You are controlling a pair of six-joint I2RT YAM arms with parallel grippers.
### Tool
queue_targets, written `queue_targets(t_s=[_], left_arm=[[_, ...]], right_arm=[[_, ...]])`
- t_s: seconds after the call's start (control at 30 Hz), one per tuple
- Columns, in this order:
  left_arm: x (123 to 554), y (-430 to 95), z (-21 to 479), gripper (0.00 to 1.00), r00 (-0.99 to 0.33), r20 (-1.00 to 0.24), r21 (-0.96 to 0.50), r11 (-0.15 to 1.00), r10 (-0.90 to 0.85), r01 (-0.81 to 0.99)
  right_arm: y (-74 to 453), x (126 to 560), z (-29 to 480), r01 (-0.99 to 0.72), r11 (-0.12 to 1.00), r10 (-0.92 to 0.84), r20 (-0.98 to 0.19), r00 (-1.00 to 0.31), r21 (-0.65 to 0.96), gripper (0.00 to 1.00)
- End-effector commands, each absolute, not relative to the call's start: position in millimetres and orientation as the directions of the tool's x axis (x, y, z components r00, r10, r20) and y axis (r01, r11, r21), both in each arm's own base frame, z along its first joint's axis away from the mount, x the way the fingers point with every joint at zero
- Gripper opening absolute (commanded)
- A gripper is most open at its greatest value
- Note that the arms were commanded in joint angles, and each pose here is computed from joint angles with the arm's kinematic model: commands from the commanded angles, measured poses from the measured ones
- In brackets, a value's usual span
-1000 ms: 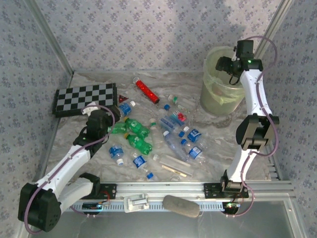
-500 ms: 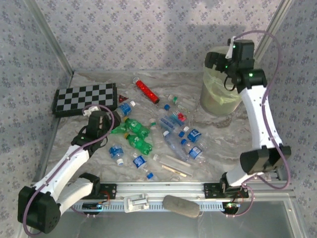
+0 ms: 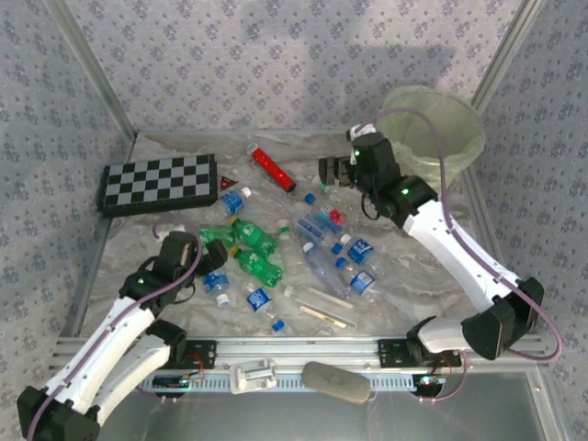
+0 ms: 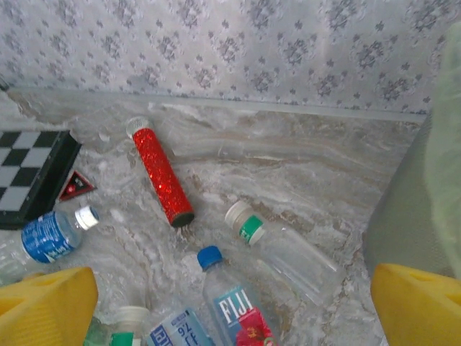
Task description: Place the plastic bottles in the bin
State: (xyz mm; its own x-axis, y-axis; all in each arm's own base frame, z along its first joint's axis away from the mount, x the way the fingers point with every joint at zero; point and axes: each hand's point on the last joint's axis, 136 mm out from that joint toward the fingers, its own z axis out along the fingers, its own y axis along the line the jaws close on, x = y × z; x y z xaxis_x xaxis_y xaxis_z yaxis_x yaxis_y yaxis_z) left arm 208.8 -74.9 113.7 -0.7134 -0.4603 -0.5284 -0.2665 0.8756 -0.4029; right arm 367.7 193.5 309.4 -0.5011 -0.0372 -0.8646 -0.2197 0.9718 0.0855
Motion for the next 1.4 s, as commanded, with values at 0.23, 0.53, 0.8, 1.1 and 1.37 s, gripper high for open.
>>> queue_targets(t_s=[0.23,0.53,0.8,1.1,1.37], left_arm=[[178.7,-74.6,57.4,1.0,-0.74,-0.41,-0.415,0.831,-0.533,-0.369],[189.5,-77.3,39.4,0.98,-0.737,-0.41,-0.393,0.833,-0.538,-0.389],[191.6,-70.5,32.0,0.7,-0.722,-0.429,-0.362,0.835,-0.544,-0.414],[197.6,-55.5,53.6,0.54,-0.649,-0.513,-0.367,0.827,-0.561,-0.425],[232.3,-57.6,144.3,0.5,-0.459,-0.694,-0.49,0.831,-0.555,-0.263]], right_arm=[[210.7,351.8,265.2,-0.194,0.977,-0.03,-0.833,-0.553,0.094,0.99],[217.3,345.5,222.8,-0.208,0.974,-0.057,-0.787,-0.614,0.092,0.99],[218.6,348.9,207.1,-0.212,0.976,-0.098,-0.766,-0.635,0.051,0.99],[232.2,357.1,205.2,-0.277,0.96,-0.148,-0.779,-0.609,0.034,0.99],[256.3,372.5,219.5,-0.349,0.933,-0.14,-0.801,-0.582,0.091,0.99]])
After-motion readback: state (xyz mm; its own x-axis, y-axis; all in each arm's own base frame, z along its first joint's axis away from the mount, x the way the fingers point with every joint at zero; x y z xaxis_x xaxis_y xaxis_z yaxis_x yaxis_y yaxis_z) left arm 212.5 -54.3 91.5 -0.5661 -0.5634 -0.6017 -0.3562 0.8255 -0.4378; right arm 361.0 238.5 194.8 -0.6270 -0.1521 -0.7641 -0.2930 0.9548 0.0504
